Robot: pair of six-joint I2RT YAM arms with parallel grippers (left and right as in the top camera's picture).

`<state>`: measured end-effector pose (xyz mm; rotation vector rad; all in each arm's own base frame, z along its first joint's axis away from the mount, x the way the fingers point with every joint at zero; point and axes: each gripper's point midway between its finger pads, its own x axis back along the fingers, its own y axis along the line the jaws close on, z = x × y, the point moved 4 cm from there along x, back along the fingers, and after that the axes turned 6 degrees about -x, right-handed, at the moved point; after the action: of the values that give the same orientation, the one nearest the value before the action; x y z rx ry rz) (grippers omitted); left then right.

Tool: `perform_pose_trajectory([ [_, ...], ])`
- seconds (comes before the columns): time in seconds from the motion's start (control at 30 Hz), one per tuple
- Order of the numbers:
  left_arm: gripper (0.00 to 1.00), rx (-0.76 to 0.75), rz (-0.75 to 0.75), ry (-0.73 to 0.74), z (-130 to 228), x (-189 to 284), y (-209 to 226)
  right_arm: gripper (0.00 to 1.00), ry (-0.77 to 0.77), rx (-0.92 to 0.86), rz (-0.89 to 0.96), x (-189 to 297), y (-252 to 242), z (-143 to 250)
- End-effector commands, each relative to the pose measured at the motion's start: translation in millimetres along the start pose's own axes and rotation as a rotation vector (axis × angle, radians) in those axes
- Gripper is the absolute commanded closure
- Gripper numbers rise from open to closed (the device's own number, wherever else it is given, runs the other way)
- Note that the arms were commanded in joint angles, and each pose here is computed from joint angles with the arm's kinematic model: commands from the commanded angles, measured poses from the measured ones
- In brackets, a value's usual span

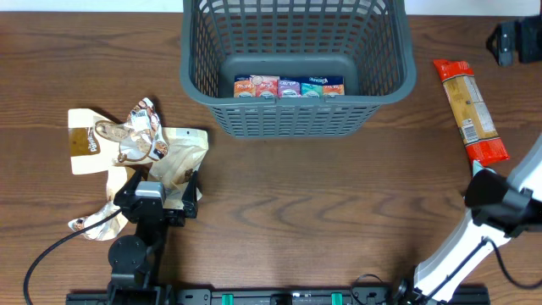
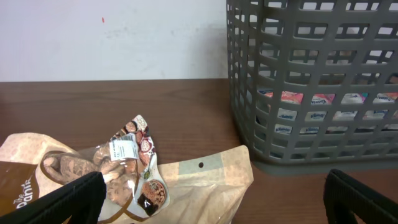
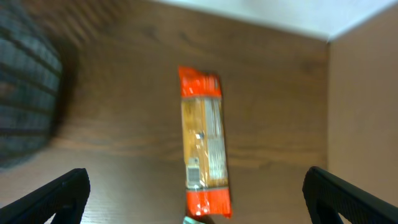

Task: Pack container
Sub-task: 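Move the right gripper to the orange snack bar package and grasp it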

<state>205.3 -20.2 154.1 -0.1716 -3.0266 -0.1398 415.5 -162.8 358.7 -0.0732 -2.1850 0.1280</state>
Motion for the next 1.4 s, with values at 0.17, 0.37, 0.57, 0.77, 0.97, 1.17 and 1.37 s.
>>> perform_pose_trajectory([
  [0.17, 0.01, 0.008, 0.039, 0.047, 12, 0, -5, 0.01, 0.297, 0.002, -0.092, -125, -22, 51],
  [0.37, 0.01, 0.008, 0.039, 0.047, 12, 0, -5, 0.01, 0.474, -0.002, -0.102, -199, -29, 93],
  [0.57, 0.01, 0.012, 0.038, 0.047, 12, 0, -5, 0.01, 0.554, -0.055, -0.075, -236, -42, 121],
  [0.77, 0.01, 0.012, 0.038, 0.047, 12, 0, -5, 0.01, 0.568, -0.099, -0.077, -246, -48, 131],
  [0.97, 0.02, 0.012, 0.038, 0.047, 12, 0, -5, 0.01, 0.601, -0.106, -0.092, -261, -46, 143],
  [1.17, 0.02, 0.012, 0.038, 0.047, 12, 0, -5, 0.01, 0.607, -0.117, -0.094, -270, -45, 147],
  [1.37, 0.02, 0.012, 0.038, 0.047, 12, 0, -5, 0.01, 0.603, -0.118, -0.103, -276, -43, 149],
])
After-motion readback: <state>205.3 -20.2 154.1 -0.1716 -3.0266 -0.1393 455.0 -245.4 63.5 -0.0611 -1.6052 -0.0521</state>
